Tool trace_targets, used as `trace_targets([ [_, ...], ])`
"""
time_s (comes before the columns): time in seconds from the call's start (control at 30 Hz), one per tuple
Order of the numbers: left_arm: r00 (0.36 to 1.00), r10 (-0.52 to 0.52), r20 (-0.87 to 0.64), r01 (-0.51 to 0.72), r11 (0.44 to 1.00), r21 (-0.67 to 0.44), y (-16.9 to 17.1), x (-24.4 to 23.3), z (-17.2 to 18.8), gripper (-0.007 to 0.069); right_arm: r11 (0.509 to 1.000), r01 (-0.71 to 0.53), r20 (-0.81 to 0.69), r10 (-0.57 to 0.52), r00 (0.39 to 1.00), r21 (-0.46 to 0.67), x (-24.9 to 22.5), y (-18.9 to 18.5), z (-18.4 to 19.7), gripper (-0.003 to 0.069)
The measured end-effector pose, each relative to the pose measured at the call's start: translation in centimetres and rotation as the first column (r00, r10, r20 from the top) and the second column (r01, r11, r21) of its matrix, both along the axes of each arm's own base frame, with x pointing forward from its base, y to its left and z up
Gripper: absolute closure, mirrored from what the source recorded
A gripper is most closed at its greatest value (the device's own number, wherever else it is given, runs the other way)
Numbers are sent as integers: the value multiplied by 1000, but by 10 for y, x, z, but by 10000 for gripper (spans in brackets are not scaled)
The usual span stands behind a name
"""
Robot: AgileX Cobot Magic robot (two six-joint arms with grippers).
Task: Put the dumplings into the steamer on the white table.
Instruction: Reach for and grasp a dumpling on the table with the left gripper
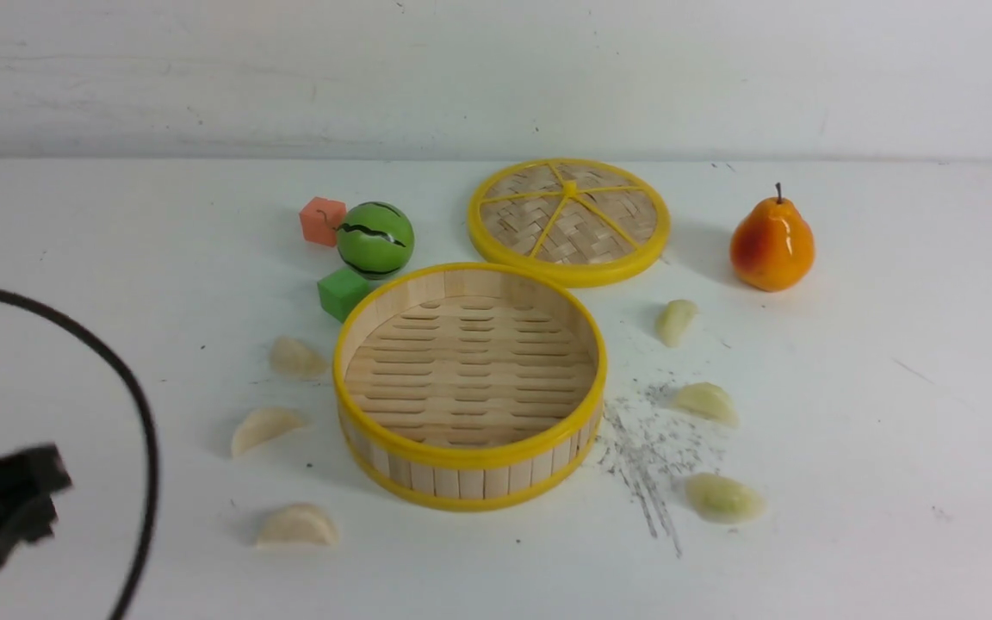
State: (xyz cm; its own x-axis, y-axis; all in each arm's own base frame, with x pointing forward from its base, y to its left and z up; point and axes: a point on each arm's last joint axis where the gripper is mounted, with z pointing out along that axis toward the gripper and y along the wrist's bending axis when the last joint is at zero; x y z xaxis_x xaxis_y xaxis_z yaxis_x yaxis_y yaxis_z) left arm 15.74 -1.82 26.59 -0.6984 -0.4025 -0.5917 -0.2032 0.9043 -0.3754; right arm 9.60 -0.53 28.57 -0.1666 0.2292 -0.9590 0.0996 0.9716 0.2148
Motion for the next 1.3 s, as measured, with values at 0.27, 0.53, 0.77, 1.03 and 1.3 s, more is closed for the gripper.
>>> trace_targets([
  [0.27,913,-333,-235,310,942,-129,-27,46,-2,637,957,-285,-594,196,780,-58,29,28,-20,680],
  [0.53,798,-522,-302,528,846,-67,-64,91,-10,580,765,-644,-689,466,555,-1,57,74,-40,680],
  [0.77,628,-635,-449,777,548,310,-100,121,-28,426,676,-724,-659,606,445,133,56,91,-43,678],
  [1.03,563,-644,-517,825,404,396,-113,149,-81,237,575,-814,-618,670,410,83,52,96,-37,675],
  [1.3,606,-624,-493,795,482,368,-120,158,-103,309,549,-835,-604,672,428,18,54,95,-36,671],
])
